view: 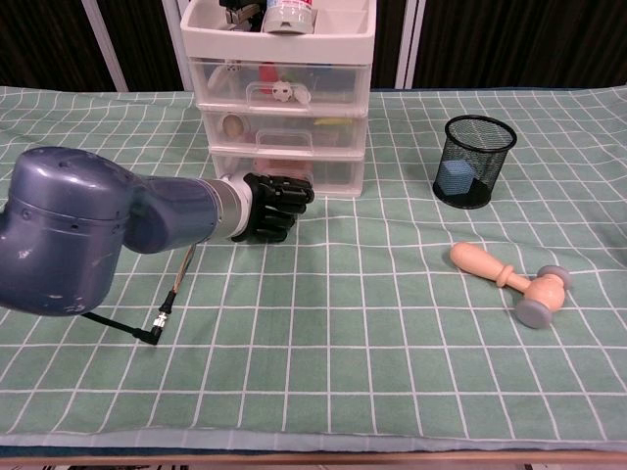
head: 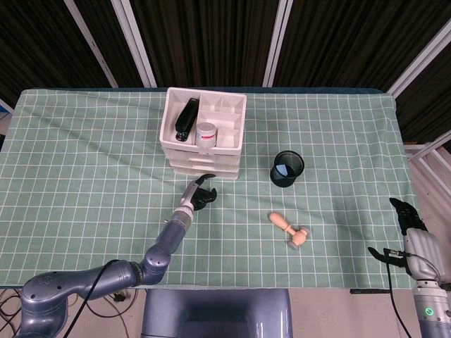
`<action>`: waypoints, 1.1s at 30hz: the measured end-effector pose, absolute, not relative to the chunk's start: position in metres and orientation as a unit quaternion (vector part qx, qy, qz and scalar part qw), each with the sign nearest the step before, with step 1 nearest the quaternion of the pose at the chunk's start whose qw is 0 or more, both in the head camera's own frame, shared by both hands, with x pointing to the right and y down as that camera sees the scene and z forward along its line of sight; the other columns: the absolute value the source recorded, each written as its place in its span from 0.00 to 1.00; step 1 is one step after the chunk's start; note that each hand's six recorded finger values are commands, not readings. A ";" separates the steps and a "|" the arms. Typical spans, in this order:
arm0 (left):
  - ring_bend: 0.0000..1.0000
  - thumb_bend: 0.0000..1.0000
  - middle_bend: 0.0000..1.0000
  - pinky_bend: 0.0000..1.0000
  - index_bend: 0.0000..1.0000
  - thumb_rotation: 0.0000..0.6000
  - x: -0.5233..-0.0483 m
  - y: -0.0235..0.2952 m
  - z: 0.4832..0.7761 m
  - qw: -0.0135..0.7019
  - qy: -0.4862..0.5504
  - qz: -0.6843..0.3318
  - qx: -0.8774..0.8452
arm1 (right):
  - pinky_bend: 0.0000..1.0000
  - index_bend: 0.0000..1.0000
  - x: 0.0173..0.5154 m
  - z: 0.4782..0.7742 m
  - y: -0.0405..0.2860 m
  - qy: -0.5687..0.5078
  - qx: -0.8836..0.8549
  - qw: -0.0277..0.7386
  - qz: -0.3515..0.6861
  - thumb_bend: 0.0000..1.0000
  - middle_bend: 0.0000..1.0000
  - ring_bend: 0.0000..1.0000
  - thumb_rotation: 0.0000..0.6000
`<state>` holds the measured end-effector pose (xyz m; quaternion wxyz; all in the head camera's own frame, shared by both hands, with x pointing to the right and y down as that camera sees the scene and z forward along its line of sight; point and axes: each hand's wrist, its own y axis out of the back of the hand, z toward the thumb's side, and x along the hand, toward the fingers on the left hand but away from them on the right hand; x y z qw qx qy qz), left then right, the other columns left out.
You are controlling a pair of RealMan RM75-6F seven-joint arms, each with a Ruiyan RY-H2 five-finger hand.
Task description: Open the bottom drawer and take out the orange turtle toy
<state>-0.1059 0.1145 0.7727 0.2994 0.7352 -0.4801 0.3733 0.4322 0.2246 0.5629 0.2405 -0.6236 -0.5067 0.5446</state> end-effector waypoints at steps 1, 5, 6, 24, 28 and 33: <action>1.00 0.59 1.00 1.00 0.24 1.00 -0.106 0.115 0.773 0.299 -0.479 0.374 0.736 | 0.18 0.00 0.432 0.563 0.225 -0.507 -0.624 0.240 0.545 0.09 0.09 0.00 1.00; 1.00 0.59 1.00 1.00 0.27 1.00 -0.107 0.114 0.772 0.297 -0.478 0.373 0.738 | 0.18 0.00 0.432 0.563 0.225 -0.507 -0.624 0.241 0.544 0.09 0.09 0.00 1.00; 1.00 0.59 1.00 1.00 0.28 1.00 -0.107 0.114 0.772 0.297 -0.477 0.373 0.738 | 0.18 0.00 0.432 0.563 0.225 -0.507 -0.624 0.240 0.544 0.09 0.09 0.00 1.00; 1.00 0.59 1.00 1.00 0.28 1.00 -0.109 0.138 0.762 0.297 -0.448 0.381 0.753 | 0.18 0.00 0.432 0.562 0.225 -0.509 -0.622 0.241 0.544 0.09 0.09 0.00 1.00; 1.00 0.59 1.00 1.00 0.28 1.00 -0.110 0.143 0.758 0.295 -0.442 0.383 0.756 | 0.18 0.00 0.432 0.562 0.224 -0.510 -0.622 0.241 0.543 0.09 0.09 0.00 1.00; 1.00 0.58 1.00 1.00 0.24 1.00 -0.113 0.148 0.755 0.279 -0.433 0.388 0.764 | 0.18 0.00 0.432 0.562 0.225 -0.510 -0.622 0.241 0.543 0.09 0.09 0.00 1.00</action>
